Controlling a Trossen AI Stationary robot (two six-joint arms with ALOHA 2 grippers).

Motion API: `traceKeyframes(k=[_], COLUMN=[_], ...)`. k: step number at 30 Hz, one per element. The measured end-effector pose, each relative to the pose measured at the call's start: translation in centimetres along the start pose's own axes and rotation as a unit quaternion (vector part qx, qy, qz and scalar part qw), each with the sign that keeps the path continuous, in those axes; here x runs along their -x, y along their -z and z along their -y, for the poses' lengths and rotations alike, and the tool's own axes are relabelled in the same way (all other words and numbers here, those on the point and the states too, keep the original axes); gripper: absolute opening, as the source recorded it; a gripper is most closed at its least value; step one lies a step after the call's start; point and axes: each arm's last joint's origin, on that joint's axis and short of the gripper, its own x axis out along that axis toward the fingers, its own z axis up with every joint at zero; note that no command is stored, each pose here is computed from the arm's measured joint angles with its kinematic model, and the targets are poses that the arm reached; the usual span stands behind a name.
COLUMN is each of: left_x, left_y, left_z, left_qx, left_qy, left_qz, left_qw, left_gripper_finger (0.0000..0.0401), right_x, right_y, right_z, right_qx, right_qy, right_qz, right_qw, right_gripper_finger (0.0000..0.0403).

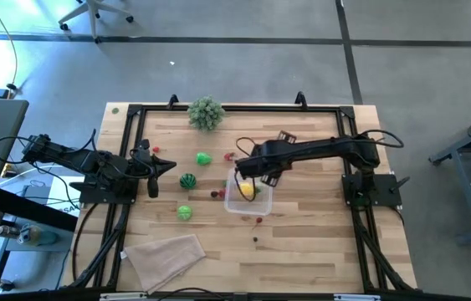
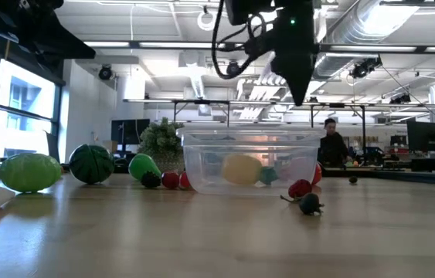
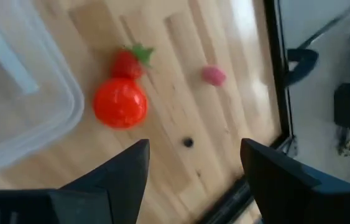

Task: Pick and placing Produce into tupperware
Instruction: Put the top blueberry into the transparent bin

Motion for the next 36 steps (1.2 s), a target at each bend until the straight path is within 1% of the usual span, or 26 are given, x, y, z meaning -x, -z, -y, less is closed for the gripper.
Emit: traceKeyframes(k=[3, 5, 7, 11, 13, 16, 19, 21, 23, 26, 30, 32, 36], left_x=[0.0, 0.0, 0.0, 0.0, 0.0, 0.0, 0.0, 0.0, 0.0, 0.0, 0.0, 0.0, 0.0], left_y=[0.0, 0.0, 0.0, 0.0, 0.0, 0.0, 0.0, 0.0, 0.0, 0.0, 0.0, 0.0, 0.0], left_z=[0.0, 0.0, 0.0, 0.0, 0.0, 0.0, 0.0, 0.0, 0.0, 0.0, 0.0, 0.0, 0.0], left_qx=[0.000, 0.001, 0.000, 0.000, 0.000, 0.000, 0.000, 0.000, 0.000, 0.000, 0.000, 0.000, 0.000], left_qy=[0.000, 0.000, 0.000, 0.000, 0.000, 0.000, 0.000, 0.000, 0.000, 0.000, 0.000, 0.000, 0.000], left_qz=[0.000, 0.001, 0.001, 0.000, 0.000, 0.000, 0.001, 0.000, 0.000, 0.000, 0.000, 0.000, 0.000], left_qw=[1.000, 1.000, 1.000, 1.000, 1.000, 1.000, 1.000, 1.000, 1.000, 1.000, 1.000, 1.000, 1.000], left_gripper_finger=[0.0001, 0.0001, 0.0001, 0.0001, 0.0001, 0.0001, 0.0001, 0.0001, 0.0001, 0.0001, 0.0001, 0.0001, 0.0001], right_x=[-0.2, -0.9, -1.5, -2.9, -3.7, -5.0, -6.5, -7.5, -8.6, -10.2, -12.2, -13.0, -14.0], right_y=[0.8, 1.5, 2.7, 6.1, 8.1, 10.7, 12.3, 13.1, 13.8, 14.8, 16.0, 16.4, 16.6], right_z=[0.9, 1.5, 2.5, 4.6, 5.4, 5.8, 5.4, 5.1, 4.7, 4.4, 4.0, 3.7, 3.2], right_qx=[-0.012, -0.028, -0.043, -0.106, -0.144, -0.201, -0.251, -0.283, -0.308, -0.369, -0.456, -0.485, -0.512], right_qy=[-0.006, 0.015, 0.016, 0.023, 0.014, -0.040, -0.115, -0.148, -0.166, -0.157, -0.129, -0.119, -0.120], right_qz=[-0.008, -0.015, -0.026, -0.042, -0.031, 0.012, 0.081, 0.123, 0.159, 0.181, 0.166, 0.158, 0.155], right_qw=[1.000, 0.999, 0.999, 0.993, 0.989, 0.979, 0.958, 0.939, 0.923, 0.898, 0.865, 0.852, 0.837], right_gripper_finger=[0.0245, 0.0245, 0.0245, 0.0245, 0.0245, 0.0245, 0.0245, 0.0245, 0.0245, 0.0245, 0.0245, 0.0245, 0.0245])
